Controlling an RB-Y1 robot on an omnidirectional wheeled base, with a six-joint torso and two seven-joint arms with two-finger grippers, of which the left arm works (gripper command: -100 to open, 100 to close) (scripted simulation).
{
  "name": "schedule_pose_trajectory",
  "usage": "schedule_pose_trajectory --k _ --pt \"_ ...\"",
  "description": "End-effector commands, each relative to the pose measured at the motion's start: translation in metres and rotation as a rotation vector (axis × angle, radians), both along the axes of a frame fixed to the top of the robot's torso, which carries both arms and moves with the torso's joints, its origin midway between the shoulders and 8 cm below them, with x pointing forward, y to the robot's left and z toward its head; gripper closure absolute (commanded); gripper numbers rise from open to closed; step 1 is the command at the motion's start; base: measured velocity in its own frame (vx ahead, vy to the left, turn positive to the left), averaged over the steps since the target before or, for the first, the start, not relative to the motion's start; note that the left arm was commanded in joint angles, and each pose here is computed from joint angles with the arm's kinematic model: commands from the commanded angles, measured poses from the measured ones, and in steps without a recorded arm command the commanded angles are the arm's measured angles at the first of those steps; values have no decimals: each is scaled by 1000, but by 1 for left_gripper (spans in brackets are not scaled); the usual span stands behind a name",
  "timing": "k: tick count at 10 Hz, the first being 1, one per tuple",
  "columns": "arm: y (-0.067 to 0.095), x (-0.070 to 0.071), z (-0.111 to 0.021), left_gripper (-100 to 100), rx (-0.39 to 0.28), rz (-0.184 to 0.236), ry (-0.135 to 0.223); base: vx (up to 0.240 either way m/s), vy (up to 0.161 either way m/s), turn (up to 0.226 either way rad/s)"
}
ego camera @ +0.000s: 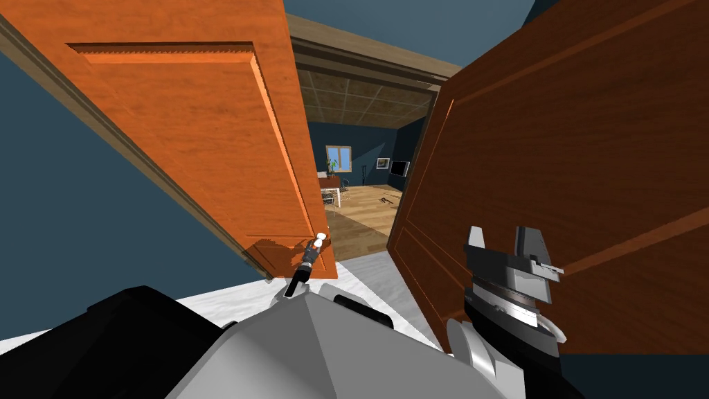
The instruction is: Pull the door open
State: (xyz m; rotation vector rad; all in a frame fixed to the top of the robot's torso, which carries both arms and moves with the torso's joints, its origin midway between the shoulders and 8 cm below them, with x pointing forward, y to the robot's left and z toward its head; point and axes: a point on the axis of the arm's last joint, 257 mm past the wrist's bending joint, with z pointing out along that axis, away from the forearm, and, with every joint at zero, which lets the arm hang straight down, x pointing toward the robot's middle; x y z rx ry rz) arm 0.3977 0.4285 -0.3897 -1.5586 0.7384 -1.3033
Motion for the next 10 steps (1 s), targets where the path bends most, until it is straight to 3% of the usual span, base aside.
schedule_pose_trajectory --k 1,6,10 --pt "-3 1 0 -100 -56 5 -19 -95 -18 -38" --pt "-10 4 1 -100 -256 26 -87 -73 12 -61" --pt "-13 6 1 -100 -370 35 -126 -49 12 -42"
